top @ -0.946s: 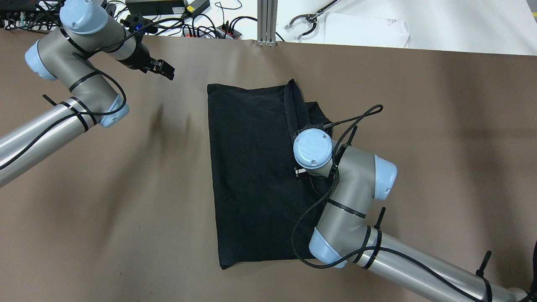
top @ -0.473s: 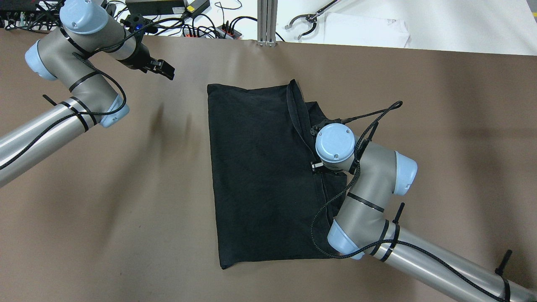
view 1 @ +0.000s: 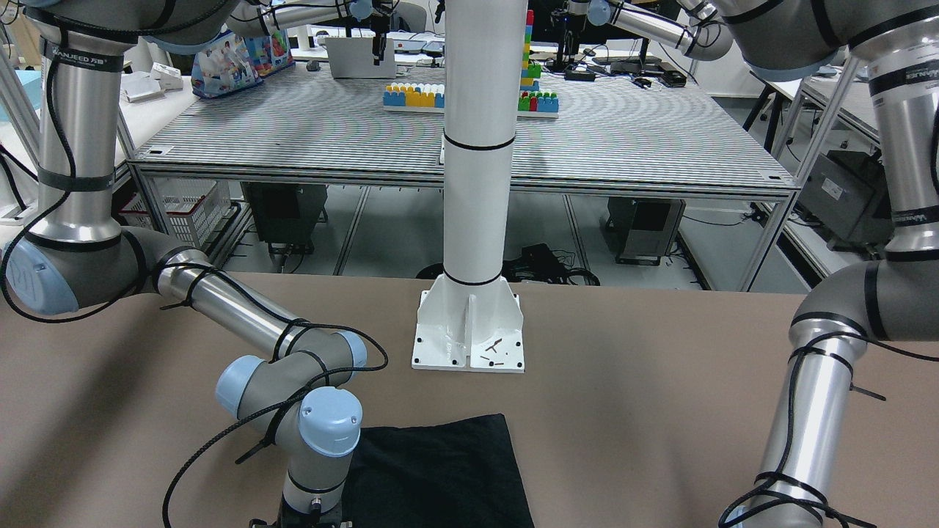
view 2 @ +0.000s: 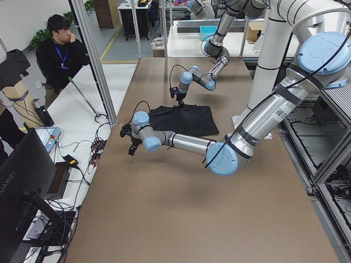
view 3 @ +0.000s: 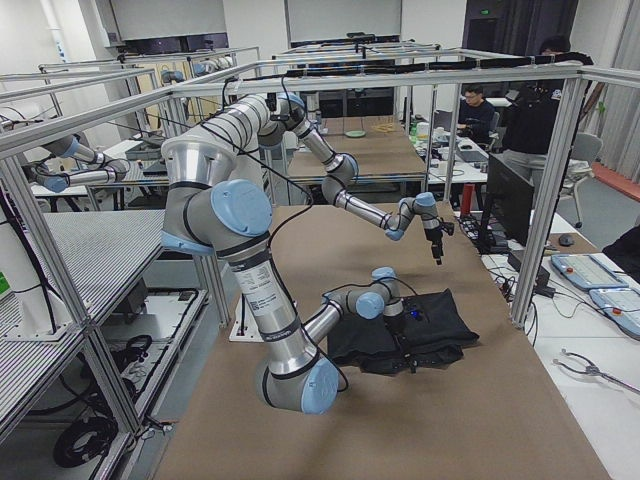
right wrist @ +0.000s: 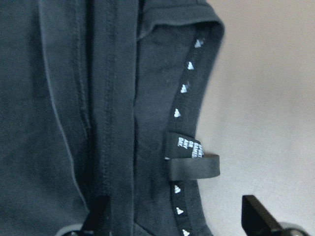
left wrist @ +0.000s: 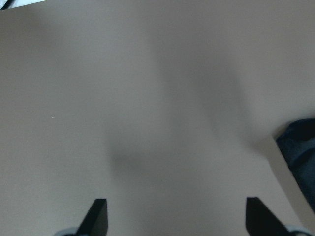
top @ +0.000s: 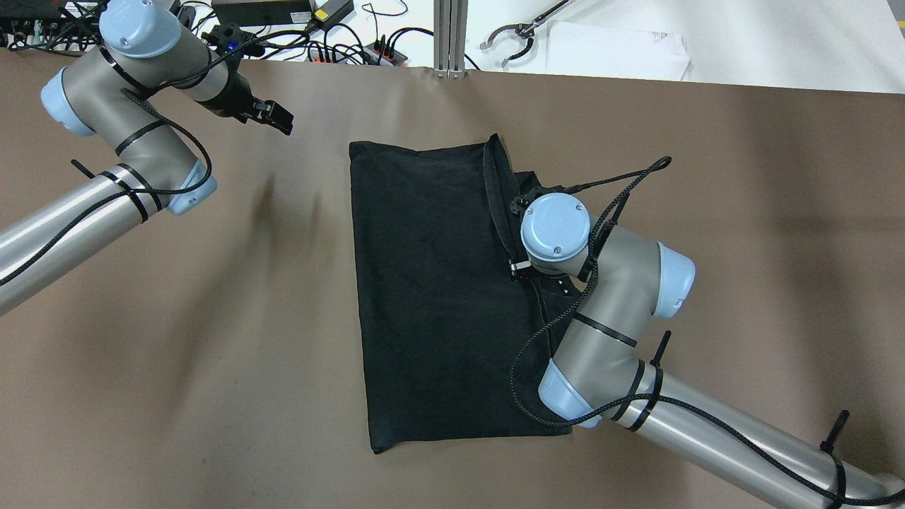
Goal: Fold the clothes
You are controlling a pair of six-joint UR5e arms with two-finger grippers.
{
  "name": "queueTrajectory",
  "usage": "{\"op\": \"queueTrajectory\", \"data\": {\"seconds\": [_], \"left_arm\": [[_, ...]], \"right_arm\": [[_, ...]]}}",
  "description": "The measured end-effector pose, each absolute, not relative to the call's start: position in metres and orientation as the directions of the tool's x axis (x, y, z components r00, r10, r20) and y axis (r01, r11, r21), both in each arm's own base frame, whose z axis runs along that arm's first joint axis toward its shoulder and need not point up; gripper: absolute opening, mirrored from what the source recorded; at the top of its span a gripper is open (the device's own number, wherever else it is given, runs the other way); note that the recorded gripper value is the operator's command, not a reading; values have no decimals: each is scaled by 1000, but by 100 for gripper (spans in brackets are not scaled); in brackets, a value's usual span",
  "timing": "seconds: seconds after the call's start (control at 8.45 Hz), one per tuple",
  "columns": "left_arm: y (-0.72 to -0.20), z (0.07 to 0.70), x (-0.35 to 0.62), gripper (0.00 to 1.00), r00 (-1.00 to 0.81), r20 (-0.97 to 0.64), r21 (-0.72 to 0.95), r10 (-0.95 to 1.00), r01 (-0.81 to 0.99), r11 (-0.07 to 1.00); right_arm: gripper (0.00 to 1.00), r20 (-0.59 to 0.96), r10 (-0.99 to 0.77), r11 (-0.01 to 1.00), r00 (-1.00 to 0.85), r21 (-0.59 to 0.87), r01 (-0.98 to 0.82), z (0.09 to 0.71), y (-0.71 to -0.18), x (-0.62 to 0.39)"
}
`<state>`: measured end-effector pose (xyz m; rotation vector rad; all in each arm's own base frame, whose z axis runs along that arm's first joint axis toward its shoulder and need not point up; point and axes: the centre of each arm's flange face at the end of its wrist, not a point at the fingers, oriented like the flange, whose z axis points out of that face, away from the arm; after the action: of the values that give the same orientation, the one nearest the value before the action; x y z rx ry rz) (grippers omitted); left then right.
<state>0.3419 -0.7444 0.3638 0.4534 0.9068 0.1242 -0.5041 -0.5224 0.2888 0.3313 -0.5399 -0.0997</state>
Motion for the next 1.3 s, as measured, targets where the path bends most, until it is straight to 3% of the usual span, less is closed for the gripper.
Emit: {"op": "queueTrajectory", "data": {"seconds": [0.59,1.3], "left_arm": [[-744,364,341,100,616,-731,430,292,85,899],[-744,364,342,100,616,-731,431,292,85,899]], "right_arm": [[93,539,-129,940,832,335,-71,224,-562,-536],[94,521,-65,939,851,321,-124,267,-629,-555]]}}
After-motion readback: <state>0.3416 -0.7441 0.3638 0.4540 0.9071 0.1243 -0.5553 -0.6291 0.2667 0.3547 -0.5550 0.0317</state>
